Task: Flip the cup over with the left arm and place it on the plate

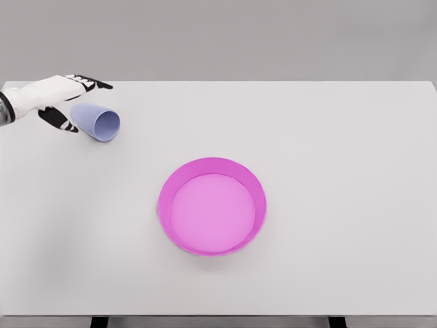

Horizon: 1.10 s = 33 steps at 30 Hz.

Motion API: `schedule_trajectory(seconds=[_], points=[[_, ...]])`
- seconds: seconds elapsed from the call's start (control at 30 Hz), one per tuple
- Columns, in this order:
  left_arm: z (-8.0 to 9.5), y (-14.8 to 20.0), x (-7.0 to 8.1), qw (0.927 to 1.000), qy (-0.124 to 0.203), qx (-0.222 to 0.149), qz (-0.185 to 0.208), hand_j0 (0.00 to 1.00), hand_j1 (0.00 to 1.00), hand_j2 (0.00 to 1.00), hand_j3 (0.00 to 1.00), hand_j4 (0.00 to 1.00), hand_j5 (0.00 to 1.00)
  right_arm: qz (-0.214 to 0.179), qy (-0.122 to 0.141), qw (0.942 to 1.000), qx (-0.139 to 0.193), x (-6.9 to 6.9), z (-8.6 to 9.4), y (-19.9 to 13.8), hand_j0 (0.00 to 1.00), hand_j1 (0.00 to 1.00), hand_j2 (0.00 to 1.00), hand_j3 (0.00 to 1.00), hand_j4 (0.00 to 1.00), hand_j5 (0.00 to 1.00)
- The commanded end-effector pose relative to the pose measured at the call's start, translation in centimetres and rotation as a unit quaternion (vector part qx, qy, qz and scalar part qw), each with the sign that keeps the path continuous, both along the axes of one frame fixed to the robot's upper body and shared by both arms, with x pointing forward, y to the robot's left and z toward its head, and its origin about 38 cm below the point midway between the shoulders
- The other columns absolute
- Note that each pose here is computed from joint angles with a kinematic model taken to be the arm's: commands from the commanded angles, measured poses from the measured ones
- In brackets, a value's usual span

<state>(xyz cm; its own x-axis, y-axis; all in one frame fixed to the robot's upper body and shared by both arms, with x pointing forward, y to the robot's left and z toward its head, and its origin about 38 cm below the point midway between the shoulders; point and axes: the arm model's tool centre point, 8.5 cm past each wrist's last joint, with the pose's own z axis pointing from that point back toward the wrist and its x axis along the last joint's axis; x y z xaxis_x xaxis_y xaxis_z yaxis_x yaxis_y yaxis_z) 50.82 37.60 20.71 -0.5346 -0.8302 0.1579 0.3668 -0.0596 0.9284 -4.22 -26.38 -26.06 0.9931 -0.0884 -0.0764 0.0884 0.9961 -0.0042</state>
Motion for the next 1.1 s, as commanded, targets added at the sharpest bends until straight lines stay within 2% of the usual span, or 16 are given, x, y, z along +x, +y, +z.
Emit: schedule_trajectory(seconds=[0.0,0.27,0.63,1.07], points=[[-1.0,0.2,0.1,0.9998,0.012,0.012,0.006,1.0,1.0,1.0,1.0,1.0,1.0,0.0,0.0,1.0,0.0,0.0,0.0,0.0,1.0,1.0,1.0,1.0,1.0,1.0],[-1.6,-0.3,0.4,0.9987,0.015,0.048,-0.003,1.0,1.0,1.0,1.0,1.0,1.0,0.0,0.0,1.0,0.0,0.0,0.0,0.0,1.0,1.0,1.0,1.0,1.0,1.0],[-2.9,-0.6,1.6,0.9982,0.028,0.05,0.015,1.0,1.0,1.0,1.0,1.0,1.0,0.0,0.0,1.0,0.0,0.0,0.0,0.0,1.0,1.0,1.0,1.0,1.0,1.0],[-3.6,-1.2,2.1,0.9975,0.034,0.049,0.036,1.0,1.0,1.0,1.0,1.0,1.0,0.0,0.0,1.0,0.0,0.0,0.0,0.0,1.0,1.0,1.0,1.0,1.0,1.0]])
